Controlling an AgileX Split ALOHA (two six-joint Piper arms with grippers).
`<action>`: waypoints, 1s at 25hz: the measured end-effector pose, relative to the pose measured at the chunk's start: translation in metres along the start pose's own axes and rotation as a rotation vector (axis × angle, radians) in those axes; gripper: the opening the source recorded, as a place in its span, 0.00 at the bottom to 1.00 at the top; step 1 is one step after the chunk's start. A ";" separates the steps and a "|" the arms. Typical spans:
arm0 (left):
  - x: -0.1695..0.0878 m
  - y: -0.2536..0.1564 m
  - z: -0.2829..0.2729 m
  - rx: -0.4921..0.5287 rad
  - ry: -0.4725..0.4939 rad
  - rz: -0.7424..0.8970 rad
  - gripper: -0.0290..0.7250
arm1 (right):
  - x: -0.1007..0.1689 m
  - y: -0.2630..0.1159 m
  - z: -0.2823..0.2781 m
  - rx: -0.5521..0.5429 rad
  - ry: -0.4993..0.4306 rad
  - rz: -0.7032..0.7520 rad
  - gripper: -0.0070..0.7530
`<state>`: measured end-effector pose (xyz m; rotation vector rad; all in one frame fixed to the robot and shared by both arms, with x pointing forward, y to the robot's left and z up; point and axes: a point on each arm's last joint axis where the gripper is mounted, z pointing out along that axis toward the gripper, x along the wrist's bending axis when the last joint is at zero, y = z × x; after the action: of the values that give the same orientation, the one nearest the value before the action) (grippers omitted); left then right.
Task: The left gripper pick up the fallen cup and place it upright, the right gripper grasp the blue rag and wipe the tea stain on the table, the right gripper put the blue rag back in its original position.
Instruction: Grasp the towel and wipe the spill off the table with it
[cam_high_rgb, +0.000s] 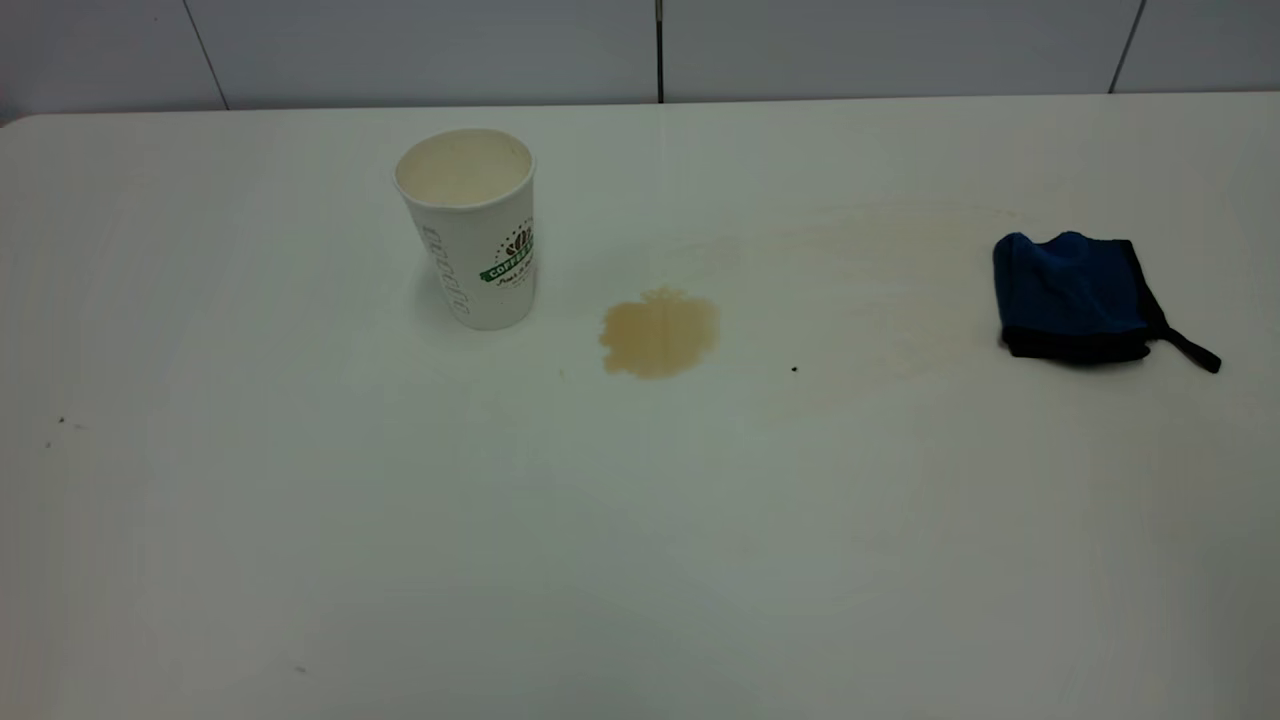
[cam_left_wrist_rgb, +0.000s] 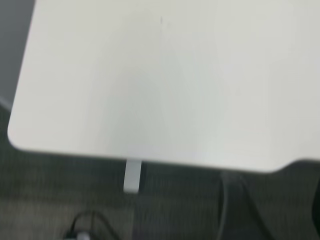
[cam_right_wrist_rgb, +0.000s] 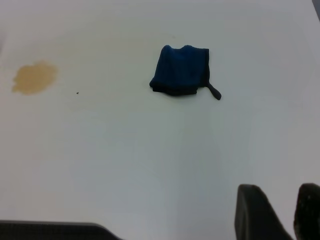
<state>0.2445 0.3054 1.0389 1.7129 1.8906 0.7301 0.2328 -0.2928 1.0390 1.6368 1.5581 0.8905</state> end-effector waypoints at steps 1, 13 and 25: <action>0.000 -0.003 -0.002 -0.029 -0.001 -0.001 0.57 | 0.000 0.000 0.000 0.000 0.000 0.000 0.32; 0.002 -0.021 -0.010 -0.158 -0.004 0.007 0.57 | 0.000 0.000 0.000 0.000 0.000 0.000 0.32; 0.001 -0.021 -0.010 -0.158 -0.005 0.017 0.57 | 0.000 0.000 0.000 0.000 0.000 0.000 0.32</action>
<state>0.2222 0.3046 1.0328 1.6320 1.7674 0.8573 0.2328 -0.2928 1.0390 1.6368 1.5581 0.8905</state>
